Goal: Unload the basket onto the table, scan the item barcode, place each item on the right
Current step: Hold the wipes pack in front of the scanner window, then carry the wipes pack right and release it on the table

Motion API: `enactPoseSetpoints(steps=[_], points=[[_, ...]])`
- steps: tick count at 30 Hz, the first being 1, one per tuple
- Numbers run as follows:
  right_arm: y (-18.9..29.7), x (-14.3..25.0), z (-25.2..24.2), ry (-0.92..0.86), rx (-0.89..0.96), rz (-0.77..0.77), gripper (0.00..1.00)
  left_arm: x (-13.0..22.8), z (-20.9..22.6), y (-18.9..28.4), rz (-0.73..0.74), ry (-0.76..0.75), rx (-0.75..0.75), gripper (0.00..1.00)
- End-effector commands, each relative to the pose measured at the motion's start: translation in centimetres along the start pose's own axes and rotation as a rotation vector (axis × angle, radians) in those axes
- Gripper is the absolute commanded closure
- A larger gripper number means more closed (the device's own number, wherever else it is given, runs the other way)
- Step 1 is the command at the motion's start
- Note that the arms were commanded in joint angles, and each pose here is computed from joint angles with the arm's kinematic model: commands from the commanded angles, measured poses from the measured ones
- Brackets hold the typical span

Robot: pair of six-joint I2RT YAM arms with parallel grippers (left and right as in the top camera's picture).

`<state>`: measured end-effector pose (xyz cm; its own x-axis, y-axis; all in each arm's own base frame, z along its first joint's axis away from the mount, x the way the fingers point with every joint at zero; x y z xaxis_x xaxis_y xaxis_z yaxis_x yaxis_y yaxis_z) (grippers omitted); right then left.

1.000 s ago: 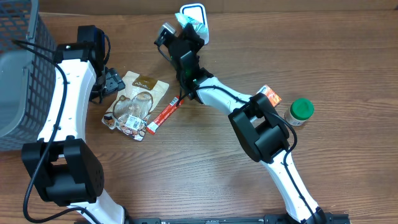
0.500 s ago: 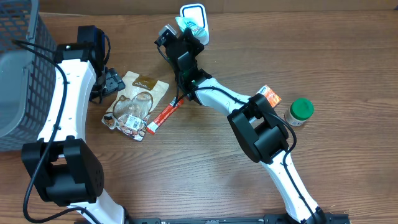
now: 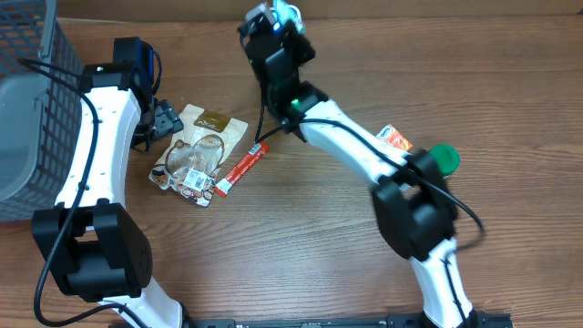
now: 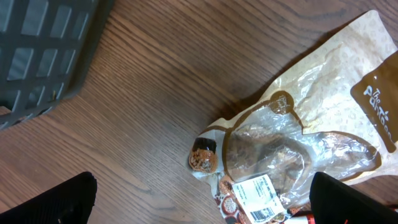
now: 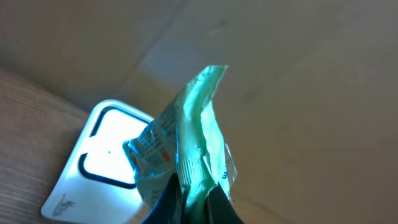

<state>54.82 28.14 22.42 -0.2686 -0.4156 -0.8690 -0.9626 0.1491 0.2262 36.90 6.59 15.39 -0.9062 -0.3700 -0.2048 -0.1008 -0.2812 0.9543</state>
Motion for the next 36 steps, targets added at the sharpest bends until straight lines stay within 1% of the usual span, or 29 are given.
enactPoseSetpoints(steps=[1, 3, 5, 8, 11, 13, 15, 19, 22, 23, 25, 26, 27, 30, 31, 32, 36], points=[[4.6, -5.2, -6.9, -0.324, 0.029, 0.003, 0.96, -0.5, -0.1, 0.8, -0.029, 0.000, 0.000, 0.00], [5.7, -4.0, -8.0, -0.360, 0.017, 0.085, 0.96, -0.5, 0.0, 0.8, -0.029, 0.000, 0.000, 0.00], [6.8, -1.6, -8.6, -0.393, -0.023, 0.216, 0.96, -0.5, -0.1, 0.8, -0.029, 0.000, 0.000, 0.00], [8.0, 2.1, -8.2, -0.401, -0.110, 0.407, 0.96, -0.5, -0.1, 0.8, -0.029, 0.000, 0.000, 0.00], [9.8, 7.1, -7.3, -0.364, -0.239, 0.672, 0.96, -0.5, -0.1, 0.8, -0.029, 0.000, 0.000, 0.00], [11.0, 9.9, -7.4, -0.345, -0.292, 0.819, 0.96, -0.5, 0.0, 0.8, -0.029, 0.000, 0.000, 0.00], [11.7, 12.4, -8.0, -0.338, -0.307, 0.935, 0.96, -0.5, -0.1, 0.8, -0.029, 0.000, 0.000, 0.00], [11.7, 16.4, -9.6, -0.330, -0.256, 1.047, 0.96, -0.5, -0.1, 0.8, -0.029, 0.000, 0.000, 0.00], [11.3, 18.6, -10.9, -0.341, -0.217, 1.098, 0.96, -0.5, -0.1, 0.8, -0.029, 0.000, 0.000, 0.00], [11.0, 20.0, -11.7, -0.353, -0.193, 1.125, 0.96, -0.5, -0.1, 0.8, -0.029, 0.000, 0.000, 0.00], [10.8, 21.0, -12.4, -0.363, -0.173, 1.146, 0.94, -0.5, -0.1, 0.8, -0.029, 0.000, 0.000, 0.00], [10.8, 21.5, -12.7, -0.367, -0.165, 1.157, 0.88, -0.5, 0.0, 0.8, -0.029, 0.000, 0.000, 0.00], [10.8, 22.0, -12.9, -0.370, -0.157, 1.168, 0.73, -0.5, -0.1, 0.8, -0.029, 0.000, 0.000, 0.00], [10.7, 23.2, -13.5, -0.380, -0.139, 1.190, 0.33, -0.5, -0.1, 0.8, -0.029, 0.000, 0.000, 0.00], [10.6, 23.5, -13.5, -0.383, -0.136, 1.193, 0.27, -0.5, -0.1, 0.8, -0.029, 0.000, 0.000, 0.00], [10.6, 23.7, -13.5, -0.384, -0.135, 1.192, 0.22, -0.5, -0.1, 0.8, -0.029, 0.000, 0.000, 0.00], [10.0, 23.7, -13.0, -0.412, -0.132, 1.165, 0.19, -0.5, -0.1, 0.8, -0.029, 0.000, 0.000, 0.00]])
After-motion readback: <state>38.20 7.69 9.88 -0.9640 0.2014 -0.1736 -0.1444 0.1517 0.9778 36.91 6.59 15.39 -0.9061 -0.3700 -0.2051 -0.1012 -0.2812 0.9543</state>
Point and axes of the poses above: each gripper's point midway between its finger pads, its own y axis back along the fingers, its own z axis along the line the jaws close on, x = y × z, the point moved 2 cm from there along y, back along the fingers, and after that the axes turned 11 degrees about -y, right-handed, at the moved point
